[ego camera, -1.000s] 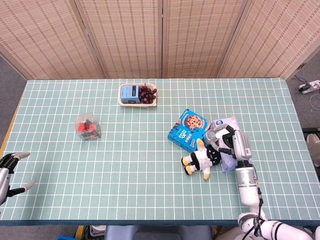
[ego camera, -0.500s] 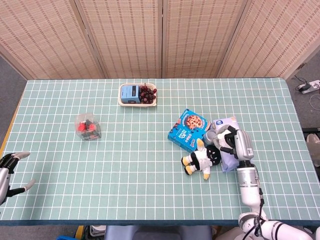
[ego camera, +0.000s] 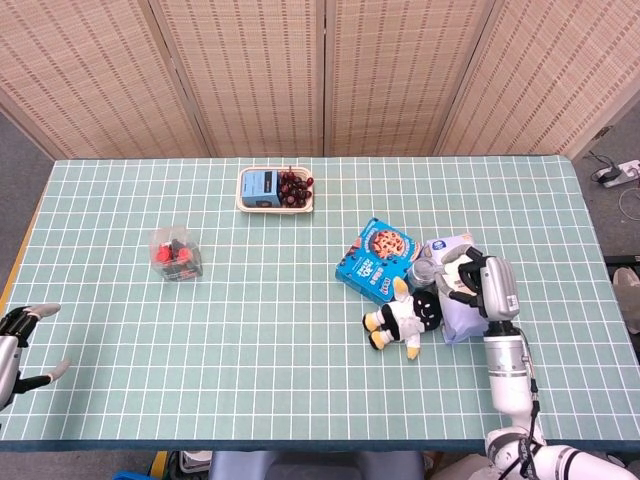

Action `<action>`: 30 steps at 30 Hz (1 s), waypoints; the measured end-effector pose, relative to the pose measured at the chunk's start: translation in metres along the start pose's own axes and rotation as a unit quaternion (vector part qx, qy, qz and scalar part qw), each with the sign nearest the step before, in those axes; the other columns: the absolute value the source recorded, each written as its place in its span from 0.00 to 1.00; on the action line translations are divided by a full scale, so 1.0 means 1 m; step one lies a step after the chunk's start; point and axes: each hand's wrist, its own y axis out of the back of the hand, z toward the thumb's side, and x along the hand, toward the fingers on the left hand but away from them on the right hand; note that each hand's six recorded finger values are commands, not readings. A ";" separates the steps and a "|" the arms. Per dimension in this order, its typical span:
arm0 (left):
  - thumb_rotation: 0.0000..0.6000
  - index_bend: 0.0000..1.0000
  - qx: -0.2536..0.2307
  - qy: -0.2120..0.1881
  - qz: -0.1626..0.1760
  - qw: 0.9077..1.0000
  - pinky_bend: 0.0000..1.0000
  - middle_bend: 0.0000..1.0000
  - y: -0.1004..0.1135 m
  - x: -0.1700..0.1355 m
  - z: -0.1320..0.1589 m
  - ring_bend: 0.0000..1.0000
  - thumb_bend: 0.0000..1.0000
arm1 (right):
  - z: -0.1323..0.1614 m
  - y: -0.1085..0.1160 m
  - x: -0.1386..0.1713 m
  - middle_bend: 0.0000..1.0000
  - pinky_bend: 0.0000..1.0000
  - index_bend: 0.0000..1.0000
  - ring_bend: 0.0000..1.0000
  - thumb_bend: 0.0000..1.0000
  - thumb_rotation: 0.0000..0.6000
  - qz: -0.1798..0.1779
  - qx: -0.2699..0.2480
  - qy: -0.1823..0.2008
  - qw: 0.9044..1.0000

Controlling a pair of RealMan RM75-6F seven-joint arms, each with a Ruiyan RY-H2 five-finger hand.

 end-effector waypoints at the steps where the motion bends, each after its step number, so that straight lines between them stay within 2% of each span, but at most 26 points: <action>1: 1.00 0.29 0.001 0.000 0.000 1.000 0.47 0.26 0.000 0.000 0.000 0.20 0.17 | 0.002 0.002 0.001 1.00 1.00 0.63 1.00 0.30 1.00 -0.001 -0.001 0.002 1.000; 19: 1.00 0.29 0.002 0.001 -0.001 1.000 0.47 0.26 -0.001 0.000 0.000 0.20 0.17 | 0.048 0.034 0.017 1.00 1.00 0.63 1.00 0.30 1.00 -0.008 -0.035 0.057 0.998; 25: 1.00 0.29 0.001 0.001 -0.001 1.000 0.47 0.26 -0.001 0.000 0.000 0.20 0.17 | 0.065 0.039 0.022 1.00 1.00 0.64 1.00 0.30 1.00 -0.004 -0.066 0.075 0.995; 30: 1.00 0.29 0.000 0.001 0.000 1.000 0.47 0.26 0.000 0.000 0.000 0.20 0.17 | 0.074 0.035 0.022 1.00 1.00 0.64 1.00 0.30 1.00 0.016 -0.102 0.083 0.991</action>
